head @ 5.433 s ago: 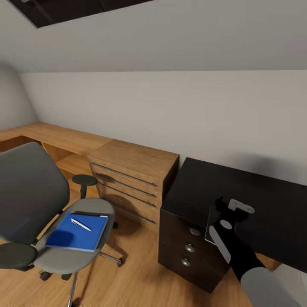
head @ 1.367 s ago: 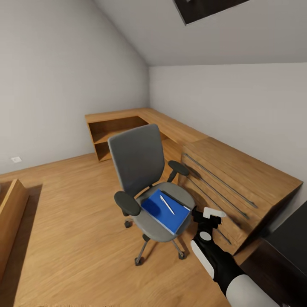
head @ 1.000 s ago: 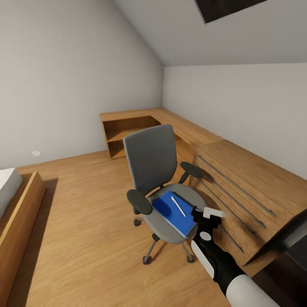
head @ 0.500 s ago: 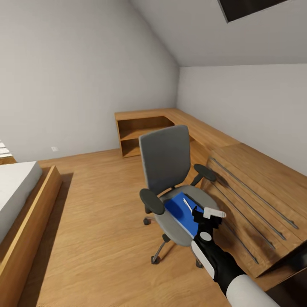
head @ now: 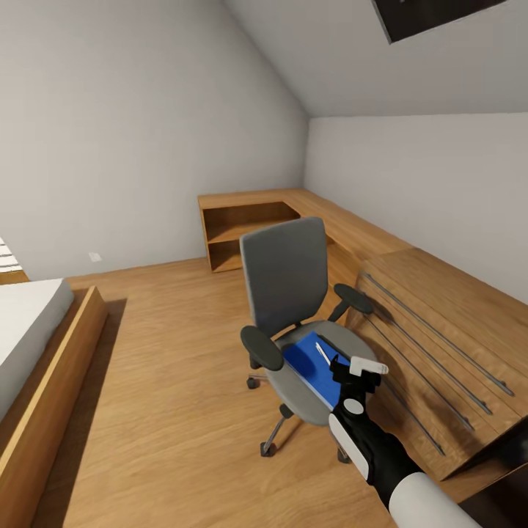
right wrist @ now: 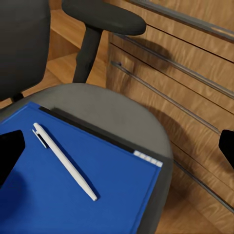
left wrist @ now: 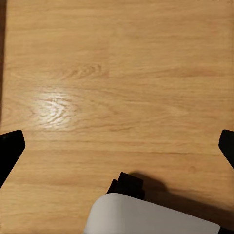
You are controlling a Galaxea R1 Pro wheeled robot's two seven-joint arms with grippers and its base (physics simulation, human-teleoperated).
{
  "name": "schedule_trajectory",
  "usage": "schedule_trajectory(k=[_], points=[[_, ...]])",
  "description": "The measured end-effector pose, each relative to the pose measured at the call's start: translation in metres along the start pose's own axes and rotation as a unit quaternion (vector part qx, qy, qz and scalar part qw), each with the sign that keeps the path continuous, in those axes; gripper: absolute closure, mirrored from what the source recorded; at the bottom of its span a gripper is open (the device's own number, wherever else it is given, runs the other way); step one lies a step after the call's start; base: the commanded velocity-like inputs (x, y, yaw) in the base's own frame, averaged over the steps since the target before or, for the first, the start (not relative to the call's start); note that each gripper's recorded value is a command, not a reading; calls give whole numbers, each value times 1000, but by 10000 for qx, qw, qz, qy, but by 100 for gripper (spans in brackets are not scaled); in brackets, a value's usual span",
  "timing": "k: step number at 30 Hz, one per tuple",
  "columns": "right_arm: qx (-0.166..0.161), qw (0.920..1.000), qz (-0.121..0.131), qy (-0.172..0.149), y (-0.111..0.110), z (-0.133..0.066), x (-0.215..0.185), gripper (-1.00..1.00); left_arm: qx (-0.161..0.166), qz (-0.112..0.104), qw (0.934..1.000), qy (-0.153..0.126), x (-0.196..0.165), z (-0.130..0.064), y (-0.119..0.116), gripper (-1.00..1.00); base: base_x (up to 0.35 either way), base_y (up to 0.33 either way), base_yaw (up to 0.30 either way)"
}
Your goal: In the bedroom, organize the workspace by keeping the computer under the desk, ensuring the monitor is on the desk, placing the keyboard on the desk next to the monitor, placing the mouse on the desk next to the keyboard, moving the folder from the swivel chair onto the desk next to the mouse, stacking the notebook on top of the folder with the pen on top of the notebook, and positioning the swivel chair next to the desk.
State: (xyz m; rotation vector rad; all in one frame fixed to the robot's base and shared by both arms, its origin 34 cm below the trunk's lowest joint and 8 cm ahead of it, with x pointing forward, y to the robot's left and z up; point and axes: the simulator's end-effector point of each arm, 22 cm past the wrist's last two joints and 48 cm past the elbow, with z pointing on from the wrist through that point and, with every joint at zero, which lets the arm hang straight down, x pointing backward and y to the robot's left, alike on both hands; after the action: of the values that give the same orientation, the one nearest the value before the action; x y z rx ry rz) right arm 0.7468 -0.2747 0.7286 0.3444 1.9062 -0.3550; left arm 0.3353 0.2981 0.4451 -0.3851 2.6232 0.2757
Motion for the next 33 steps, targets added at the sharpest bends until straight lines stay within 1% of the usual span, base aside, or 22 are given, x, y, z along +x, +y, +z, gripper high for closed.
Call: schedule_trajectory(k=[4, 8, 10, 12, 13, 14, 16, 17, 18, 20, 21, 22, 24, 26, 28, 29, 30, 32, 33], points=[[-13, 10000, -3, -10, 0, 0, -1, -100, -1, 2, 10000, -2, 0, 0, 0, -100, 0, 0, 0], [-2, 10000, 17, 88, 1, 2, 2, -100, -44, -1, 10000, -7, -1, 0, 4, -100, 0, 0, 0], [17, 9999, 72, 119, 1, 5, 1, -100, -52, -2, 10000, -8, -1, 1, 4, -100, 0, 0, 0], [41, 9997, 199, 160, 2, 9, -5, -100, -57, -3, 10000, -17, -1, 1, 5, -100, 0, 0, 0], [48, 9994, 264, 216, 3, 12, -9, -100, -58, -5, 10000, -27, -2, 1, 4, -100, 0, 0, 0], [28, 9988, 276, 395, 6, 14, -9, -100, -56, -6, 10000, -35, -2, 0, 4, -100, 0, 0, 0], [-42, 9968, 99, 793, 11, 14, 1, -100, -51, -4, 10000, -41, -2, 0, 3, -100, 0, 0, 0], [-63, 9959, 25, 903, 12, 13, 4, -100, -52, -4, 10000, -42, -2, 0, 3, -100, 0, 0, 0], [-102, 9939, -100, 1090, 14, 11, 9, -100, -50, 0, 10000, -44, -2, 0, 3, -100, 0, 0, 0], [-163, 9912, -230, 1296, 17, 8, 13, -100, -46, 8, 10000, -46, -2, 0, 3, -100, 0, 0, 0], [-238, 9876, -290, 1523, 20, 5, 17, -100, -12, 0, 10000, -92, -7, 1, 0, -100, 0, 0, 0], [-251, 9866, -302, 1586, 21, 4, 19, -100, 6, -13, 9999, -118, -9, 1, -2, -100, 0, 0, 0], [-284, 9831, -347, 1776, 21, 2, 26, -100, 98, -77, 9996, -248, -23, 1, -11, -100, 0, 0, 0], [-312, 9756, -526, 2107, 17, -2, 38, -100, 355, -249, 9973, -587, -59, 1, -35, -100, 0, 0, 0], [-314, 9722, -613, 2236, 14, -4, 43, -100, 459, -325, 9957, -731, -75, -1, -44, -100, 0, 0, 0], [-314, 9692, -684, 2343, 11, -5, 46, -100, 556, -367, 9944, -819, -89, -2, -52, -100, 0, 0, 0], [-315, 9680, -711, 2388, 10, -6, 48, -100, 603, -388, 9939, -839, -95, -2, -56, -100, 0, 0, 0], [-327, 9661, -741, 2450, 9, -6, 47, -100, 744, -401, 9935, -762, -107, -4, -68, -100, 0, 0, 0], [-338, 9664, -727, 2441, 9, -6, 43, -100, 820, -411, 9936, -653, -115, -6, -76, -100, 0, 0, 0]])
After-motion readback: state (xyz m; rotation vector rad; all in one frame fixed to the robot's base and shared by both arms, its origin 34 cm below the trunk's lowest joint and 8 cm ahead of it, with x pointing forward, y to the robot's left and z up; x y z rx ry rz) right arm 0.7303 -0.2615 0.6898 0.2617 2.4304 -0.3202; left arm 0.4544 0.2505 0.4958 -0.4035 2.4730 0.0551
